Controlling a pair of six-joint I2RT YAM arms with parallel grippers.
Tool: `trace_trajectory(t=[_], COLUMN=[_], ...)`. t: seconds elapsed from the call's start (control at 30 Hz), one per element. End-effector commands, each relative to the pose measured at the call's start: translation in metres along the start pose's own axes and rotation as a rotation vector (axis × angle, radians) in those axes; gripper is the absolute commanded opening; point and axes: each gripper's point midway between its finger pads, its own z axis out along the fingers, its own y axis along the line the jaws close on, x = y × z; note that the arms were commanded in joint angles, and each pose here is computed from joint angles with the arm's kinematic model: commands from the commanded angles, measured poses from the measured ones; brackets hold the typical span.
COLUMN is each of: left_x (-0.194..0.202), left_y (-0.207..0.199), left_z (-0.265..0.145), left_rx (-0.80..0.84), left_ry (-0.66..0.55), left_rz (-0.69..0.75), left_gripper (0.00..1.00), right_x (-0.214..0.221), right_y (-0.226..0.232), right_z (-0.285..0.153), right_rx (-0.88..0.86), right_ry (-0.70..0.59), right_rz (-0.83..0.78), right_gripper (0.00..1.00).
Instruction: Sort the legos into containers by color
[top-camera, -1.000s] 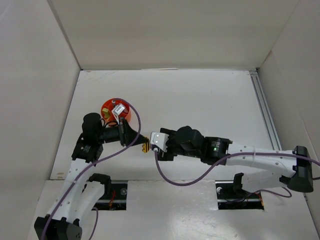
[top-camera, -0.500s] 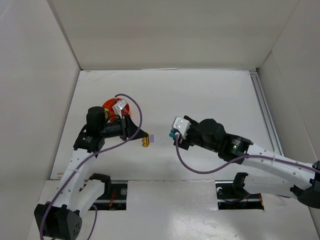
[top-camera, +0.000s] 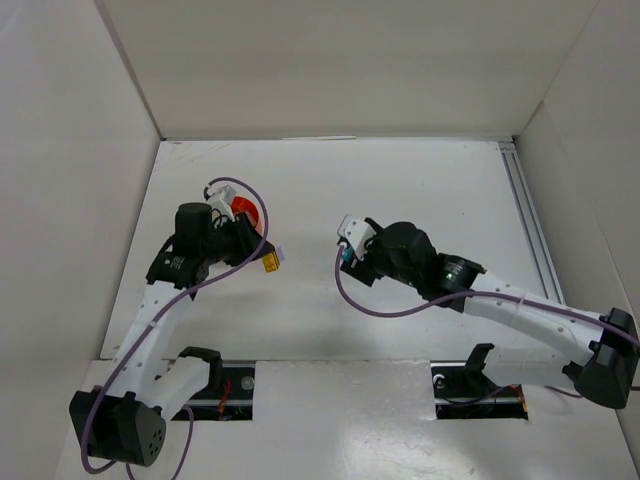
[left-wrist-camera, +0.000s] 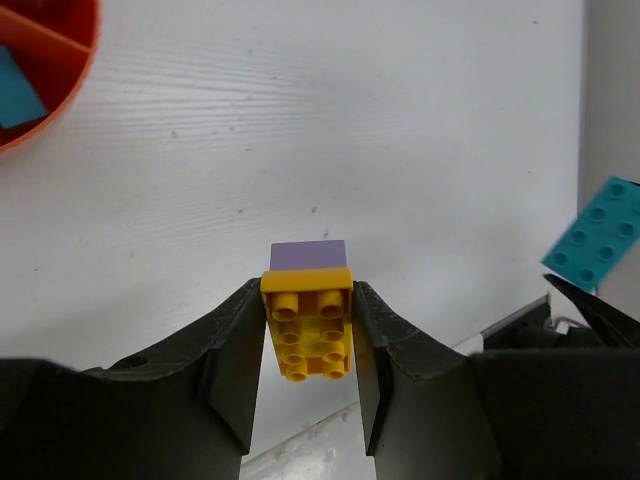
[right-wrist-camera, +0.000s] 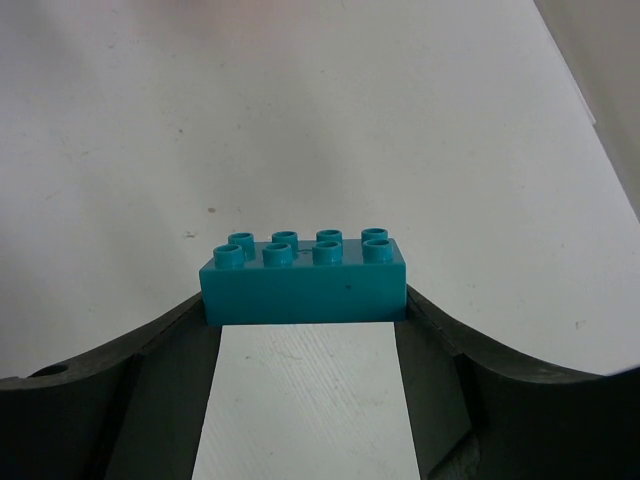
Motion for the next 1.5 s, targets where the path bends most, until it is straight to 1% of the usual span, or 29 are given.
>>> trace_trajectory(t=[0.0, 0.07, 0.13, 0.2, 0.33, 0.47, 0.53, 0.63, 0.7, 0.73, 0.77, 0.8, 0.83, 1.0, 1.03, 1.1, 1.23, 1.27, 1.3, 1.4, 1.43, 1.47], left_x=[-0.005, 0.001, 0.000, 0.009, 0.004, 0.002, 0.005, 0.012, 0.018, 0.015, 0.023, 0.028, 0.027, 0.026, 0.028, 0.038, 0.050, 0.048, 0.055, 0.056, 0.060, 0.058], left_y=[0.022, 0.032, 0.042, 0.050, 0.046, 0.047, 0.052, 0.050, 0.041, 0.034, 0.036, 0.031, 0.030, 0.032, 0.032, 0.039, 0.042, 0.040, 0.044, 0.045, 0.047, 0.045], left_z=[0.000, 0.002, 0.003, 0.007, 0.008, 0.010, 0.018, 0.032, 0.045, 0.049, 0.057, 0.062, 0.064, 0.075, 0.078, 0.086, 0.097, 0.099, 0.100, 0.103, 0.102, 0.104], left_rx=[-0.114, -0.152, -0.207, -0.250, -0.247, -0.250, -0.255, -0.266, -0.300, -0.302, -0.329, -0.322, -0.323, -0.321, -0.317, -0.333, -0.337, -0.330, -0.336, -0.338, -0.336, -0.330], left_ry=[-0.044, -0.034, -0.057, -0.020, -0.026, -0.049, -0.044, -0.030, -0.032, -0.034, 0.001, 0.025, 0.028, 0.017, 0.028, 0.064, 0.113, 0.106, 0.130, 0.131, 0.144, 0.136], left_rz=[-0.010, -0.033, -0.078, -0.099, -0.089, -0.125, -0.159, -0.155, -0.127, -0.115, -0.114, -0.098, -0.098, -0.090, -0.092, -0.097, -0.082, -0.081, -0.085, -0.086, -0.088, -0.087], left_gripper=[0.00, 0.00, 0.00, 0.00, 0.00, 0.00, 0.00, 0.00, 0.00, 0.00, 0.00, 0.00, 0.00, 0.00, 0.00, 0.00, 0.00, 0.00, 0.00, 0.08, 0.12, 0.20], right_x=[-0.030, -0.030, -0.029, -0.027, -0.027, -0.028, -0.018, -0.011, -0.006, 0.003, 0.006, 0.004, 0.011, 0.023, 0.031, 0.033, 0.031, 0.030, 0.030, 0.031, 0.031, 0.031], right_y=[-0.022, -0.027, -0.029, -0.036, -0.038, -0.040, -0.045, -0.055, -0.059, -0.061, -0.062, -0.064, -0.064, -0.069, -0.069, -0.069, -0.066, -0.065, -0.063, -0.061, -0.061, -0.061], right_z=[-0.003, -0.001, -0.001, 0.001, 0.000, -0.003, -0.003, -0.007, -0.007, -0.007, -0.008, -0.010, -0.010, -0.020, -0.020, -0.022, -0.025, -0.025, -0.024, -0.024, -0.024, -0.024], right_rx=[0.074, 0.094, 0.106, 0.124, 0.126, 0.137, 0.157, 0.180, 0.184, 0.184, 0.184, 0.184, 0.187, 0.185, 0.178, 0.176, 0.161, 0.152, 0.144, 0.130, 0.130, 0.130], right_ry=[-0.070, -0.061, -0.057, -0.050, -0.059, -0.065, -0.039, -0.019, -0.008, 0.014, 0.015, 0.004, 0.018, 0.015, 0.033, 0.031, 0.015, 0.012, 0.008, 0.014, 0.014, 0.014], right_rz=[0.048, 0.072, 0.086, 0.104, 0.121, 0.132, 0.147, 0.170, 0.186, 0.193, 0.198, 0.211, 0.214, 0.237, 0.244, 0.248, 0.238, 0.238, 0.238, 0.229, 0.229, 0.229], right_gripper=[0.25, 0.26, 0.26, 0.26, 0.26, 0.26, 0.26, 0.26, 0.26, 0.26, 0.26, 0.26, 0.26, 0.26, 0.26, 0.26, 0.26, 0.26, 0.26, 0.26, 0.26, 0.26])
